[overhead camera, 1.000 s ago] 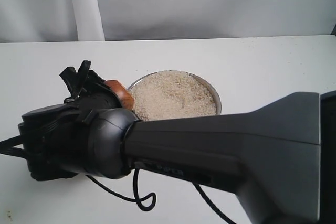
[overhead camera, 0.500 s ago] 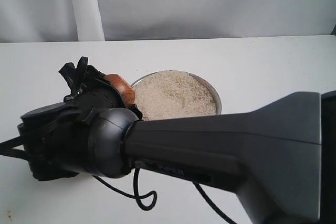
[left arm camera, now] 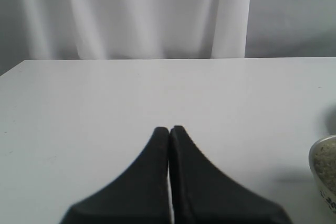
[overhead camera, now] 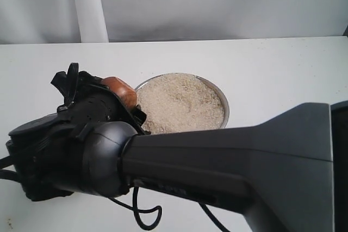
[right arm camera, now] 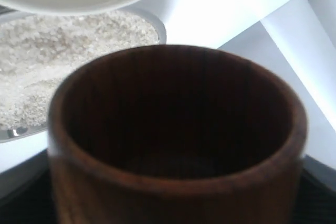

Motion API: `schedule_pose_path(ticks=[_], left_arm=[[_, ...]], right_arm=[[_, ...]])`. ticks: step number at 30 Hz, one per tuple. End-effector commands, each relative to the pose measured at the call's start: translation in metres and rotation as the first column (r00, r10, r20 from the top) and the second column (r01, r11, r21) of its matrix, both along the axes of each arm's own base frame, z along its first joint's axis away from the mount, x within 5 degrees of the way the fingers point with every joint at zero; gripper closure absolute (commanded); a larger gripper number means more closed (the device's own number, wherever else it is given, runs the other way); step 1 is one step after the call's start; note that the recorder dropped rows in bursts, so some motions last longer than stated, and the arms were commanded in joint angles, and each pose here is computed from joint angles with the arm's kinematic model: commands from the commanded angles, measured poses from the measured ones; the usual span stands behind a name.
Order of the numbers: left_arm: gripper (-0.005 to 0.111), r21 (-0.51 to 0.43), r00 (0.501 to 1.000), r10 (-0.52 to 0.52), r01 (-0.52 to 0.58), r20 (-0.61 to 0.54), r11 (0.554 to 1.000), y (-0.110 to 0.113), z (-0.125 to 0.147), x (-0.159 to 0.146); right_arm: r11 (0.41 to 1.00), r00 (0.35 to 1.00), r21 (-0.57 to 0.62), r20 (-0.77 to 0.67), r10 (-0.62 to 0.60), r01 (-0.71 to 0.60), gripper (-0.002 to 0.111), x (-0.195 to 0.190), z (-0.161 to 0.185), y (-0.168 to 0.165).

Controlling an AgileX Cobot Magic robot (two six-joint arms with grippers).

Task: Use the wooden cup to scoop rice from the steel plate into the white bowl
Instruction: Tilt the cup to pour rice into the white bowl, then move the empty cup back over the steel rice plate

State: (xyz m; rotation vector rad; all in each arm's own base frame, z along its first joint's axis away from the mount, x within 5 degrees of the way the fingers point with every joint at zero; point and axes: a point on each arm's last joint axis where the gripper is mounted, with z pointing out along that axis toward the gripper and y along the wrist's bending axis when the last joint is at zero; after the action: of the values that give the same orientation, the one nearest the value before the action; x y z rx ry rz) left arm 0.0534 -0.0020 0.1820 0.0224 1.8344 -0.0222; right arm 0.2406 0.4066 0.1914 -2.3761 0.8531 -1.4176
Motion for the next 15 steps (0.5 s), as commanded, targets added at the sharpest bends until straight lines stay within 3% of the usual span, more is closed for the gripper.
schedule_pose_path(ticks=[1, 7, 10, 12, 15], left_arm=[[0.107, -0.003, 1.0, -0.001, 0.001, 0.007, 1.0, 0.0, 0.0, 0.0], [0.107, -0.003, 1.0, -0.001, 0.001, 0.007, 1.0, 0.0, 0.0, 0.0], [0.107, -0.003, 1.0, -0.001, 0.001, 0.007, 1.0, 0.0, 0.0, 0.0], [0.107, -0.003, 1.0, -0.001, 0.001, 0.007, 1.0, 0.0, 0.0, 0.0], [0.107, -0.003, 1.0, -0.001, 0.001, 0.007, 1.0, 0.0, 0.0, 0.0]], right_arm=[[1.0, 0.999, -0.013, 0.038, 0.01, -0.01, 0.108, 0.001, 0.007, 0.0], [0.991, 0.997, 0.114, 0.032, -0.075, 0.071, 0.108, 0.01, 0.007, -0.006], [0.97, 0.987, 0.185, -0.063, -0.148, 0.157, 0.108, 0.02, 0.012, -0.018], [0.937, 0.969, 0.265, -0.161, -0.188, 0.226, 0.108, 0.028, 0.02, -0.028], [0.829, 0.92, 0.434, -0.323, -0.222, 0.353, 0.108, 0.046, 0.04, -0.047]])
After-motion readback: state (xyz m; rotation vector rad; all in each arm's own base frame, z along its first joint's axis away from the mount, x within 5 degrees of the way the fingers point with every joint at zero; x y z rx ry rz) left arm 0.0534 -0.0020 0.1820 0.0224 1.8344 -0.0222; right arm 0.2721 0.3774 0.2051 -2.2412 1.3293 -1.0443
